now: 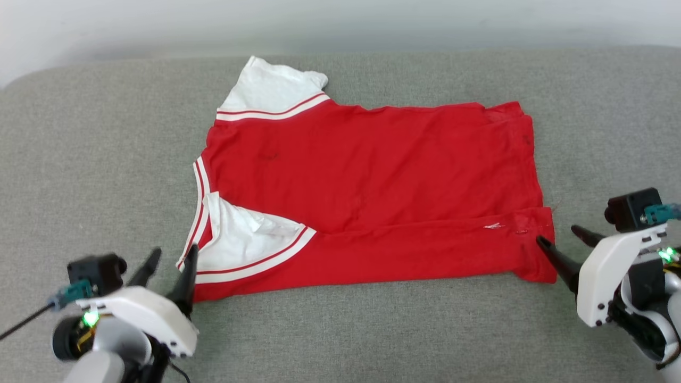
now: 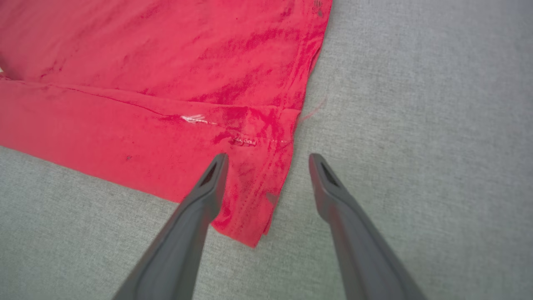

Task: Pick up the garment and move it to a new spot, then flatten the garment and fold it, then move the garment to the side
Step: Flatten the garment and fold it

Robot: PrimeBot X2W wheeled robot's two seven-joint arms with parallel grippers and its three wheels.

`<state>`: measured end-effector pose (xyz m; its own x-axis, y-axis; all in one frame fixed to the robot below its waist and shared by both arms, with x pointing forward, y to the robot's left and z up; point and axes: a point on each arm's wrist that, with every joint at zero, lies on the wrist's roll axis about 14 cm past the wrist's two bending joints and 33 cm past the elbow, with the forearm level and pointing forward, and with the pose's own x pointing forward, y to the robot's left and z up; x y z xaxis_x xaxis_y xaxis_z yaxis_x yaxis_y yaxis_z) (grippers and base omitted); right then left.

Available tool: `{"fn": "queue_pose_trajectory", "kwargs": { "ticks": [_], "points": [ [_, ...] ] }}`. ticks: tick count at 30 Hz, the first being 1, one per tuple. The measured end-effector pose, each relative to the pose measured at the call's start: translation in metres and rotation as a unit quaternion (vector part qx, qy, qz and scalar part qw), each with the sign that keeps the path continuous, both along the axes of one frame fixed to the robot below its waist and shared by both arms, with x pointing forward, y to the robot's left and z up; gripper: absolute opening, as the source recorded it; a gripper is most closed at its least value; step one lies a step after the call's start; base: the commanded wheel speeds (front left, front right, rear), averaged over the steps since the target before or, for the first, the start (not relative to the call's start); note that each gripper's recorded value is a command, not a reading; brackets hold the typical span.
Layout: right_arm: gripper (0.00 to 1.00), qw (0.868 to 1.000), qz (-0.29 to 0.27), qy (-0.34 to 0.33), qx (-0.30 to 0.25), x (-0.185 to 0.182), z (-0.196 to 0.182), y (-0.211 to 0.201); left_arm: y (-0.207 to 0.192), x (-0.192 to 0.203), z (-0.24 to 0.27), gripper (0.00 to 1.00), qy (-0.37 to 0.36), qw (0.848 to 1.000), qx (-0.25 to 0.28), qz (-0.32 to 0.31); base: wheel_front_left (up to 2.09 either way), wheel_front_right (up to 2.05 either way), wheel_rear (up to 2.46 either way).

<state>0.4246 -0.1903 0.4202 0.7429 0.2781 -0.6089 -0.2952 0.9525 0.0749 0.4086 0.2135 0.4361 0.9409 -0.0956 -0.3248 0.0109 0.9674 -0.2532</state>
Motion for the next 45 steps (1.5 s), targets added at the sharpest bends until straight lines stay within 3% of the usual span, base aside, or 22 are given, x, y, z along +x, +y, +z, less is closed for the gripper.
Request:
{"fn": "queue_pose_trajectory", "kwargs": {
  "ticks": [7,14,23,24,25,36,45],
  "points": [
    [1.00,0.999,-0.048,0.014,0.022,-0.022,0.000,-0.003,-0.013,-0.034,-0.011,1.00,0.052,0.998,-0.033,0.005,0.00,0.00,0.00],
    [1.00,0.997,-0.070,0.024,0.030,-0.032,-0.007,0.000,-0.007,-0.033,-0.038,1.00,0.104,0.994,0.026,0.007,0.00,0.00,0.00],
    [1.00,0.997,-0.073,0.022,0.029,-0.029,-0.007,0.000,-0.009,-0.027,-0.068,1.00,0.156,0.987,0.045,0.000,0.00,0.00,0.00],
    [1.00,0.997,-0.073,0.023,0.029,-0.029,-0.007,0.000,-0.013,-0.026,-0.071,0.72,0.160,0.986,0.042,-0.009,0.00,0.00,0.00],
    [1.00,0.997,-0.073,0.022,0.028,-0.028,-0.007,0.000,-0.016,-0.025,-0.072,0.00,0.161,0.986,0.038,-0.014,0.00,0.00,0.00],
    [1.00,0.998,-0.060,0.020,-0.008,-0.029,0.004,-0.009,-0.029,-0.027,-0.059,0.00,0.129,0.991,0.012,-0.032,0.00,0.00,0.00],
    [1.00,0.996,-0.049,0.066,-0.030,-0.029,-0.018,-0.005,-0.034,-0.020,-0.005,0.00,0.032,0.999,-0.001,-0.035,0.00,0.00,0.00]
  ]
}}
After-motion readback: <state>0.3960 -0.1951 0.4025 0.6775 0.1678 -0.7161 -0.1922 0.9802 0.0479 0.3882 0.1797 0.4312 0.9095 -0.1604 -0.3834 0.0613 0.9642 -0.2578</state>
